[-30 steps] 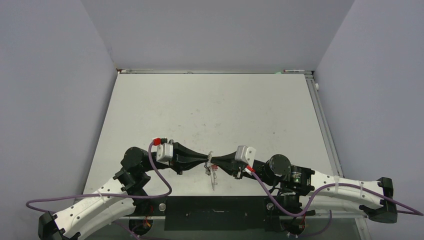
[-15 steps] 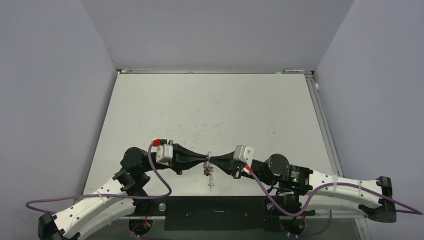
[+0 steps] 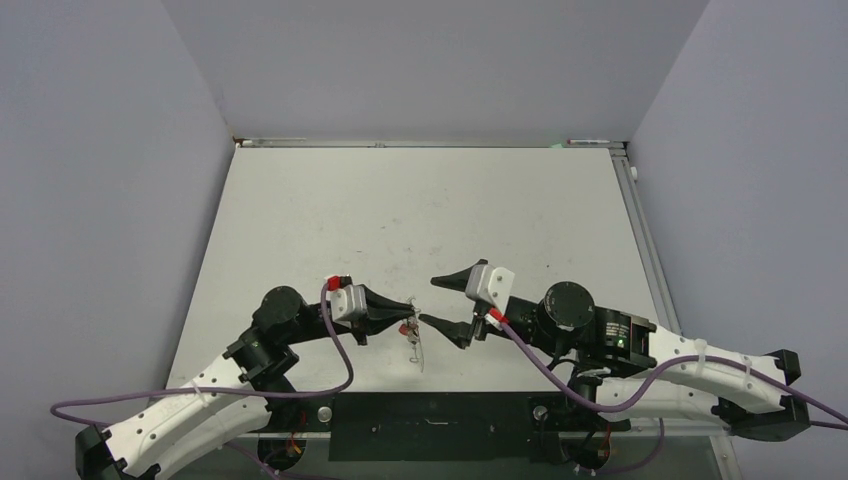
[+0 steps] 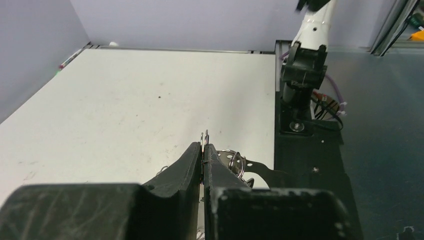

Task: Put the keys on the keyring

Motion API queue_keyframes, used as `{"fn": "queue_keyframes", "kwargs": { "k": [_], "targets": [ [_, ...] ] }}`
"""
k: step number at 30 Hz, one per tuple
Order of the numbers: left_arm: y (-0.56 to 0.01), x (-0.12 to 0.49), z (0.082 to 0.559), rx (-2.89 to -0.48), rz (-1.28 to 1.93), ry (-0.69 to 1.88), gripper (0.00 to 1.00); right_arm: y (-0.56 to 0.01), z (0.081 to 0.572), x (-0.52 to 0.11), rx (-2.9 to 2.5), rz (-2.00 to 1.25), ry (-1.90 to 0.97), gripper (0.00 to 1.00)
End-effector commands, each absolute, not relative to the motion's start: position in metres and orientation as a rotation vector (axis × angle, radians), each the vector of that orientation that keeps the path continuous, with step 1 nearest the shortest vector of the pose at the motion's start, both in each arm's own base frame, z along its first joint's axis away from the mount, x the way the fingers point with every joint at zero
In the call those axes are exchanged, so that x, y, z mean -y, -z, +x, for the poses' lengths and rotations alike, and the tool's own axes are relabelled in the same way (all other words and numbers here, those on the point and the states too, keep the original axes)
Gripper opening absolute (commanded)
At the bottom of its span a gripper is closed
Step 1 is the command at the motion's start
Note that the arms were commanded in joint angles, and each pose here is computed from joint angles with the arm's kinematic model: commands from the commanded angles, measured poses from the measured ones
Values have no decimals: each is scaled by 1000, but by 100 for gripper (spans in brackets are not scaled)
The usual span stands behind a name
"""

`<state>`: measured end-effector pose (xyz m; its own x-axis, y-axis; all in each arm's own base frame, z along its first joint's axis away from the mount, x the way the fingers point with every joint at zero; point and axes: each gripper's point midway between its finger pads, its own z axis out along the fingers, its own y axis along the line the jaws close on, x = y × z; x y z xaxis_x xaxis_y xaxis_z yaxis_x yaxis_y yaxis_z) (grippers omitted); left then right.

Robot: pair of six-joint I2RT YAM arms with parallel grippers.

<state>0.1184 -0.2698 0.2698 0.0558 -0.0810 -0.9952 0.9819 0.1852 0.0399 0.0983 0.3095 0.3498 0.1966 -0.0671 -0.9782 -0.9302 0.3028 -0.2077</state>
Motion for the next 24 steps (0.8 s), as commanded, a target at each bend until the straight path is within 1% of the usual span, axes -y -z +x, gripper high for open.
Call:
{"fn": "queue_keyframes", "kwargs": {
  "k": [1, 5, 9, 12, 17, 19, 24],
  "targets": [
    [-292, 268, 133, -1159, 1035, 953, 0, -335, 94, -309, -1338, -1307, -711, 56],
    [-286, 270, 135, -1181, 1052, 937, 0, -315, 102, -316, -1418, -1406, -614, 55],
    [-284, 270, 133, -1179, 1059, 939, 0, -303, 99, -322, -1428, -1496, -591, 53],
    [-283, 272, 130, -1176, 1076, 952, 0, -308, 97, -323, -1405, -1526, -596, 50],
    [-282, 274, 125, -1167, 1100, 977, 0, -302, 95, -327, -1394, -1575, -590, 43],
    [-282, 274, 122, -1160, 1108, 986, 0, -298, 98, -327, -1399, -1587, -567, 39],
    [-283, 275, 119, -1151, 1119, 1001, 0, -293, 107, -328, -1405, -1591, -527, 34]
  ]
}}
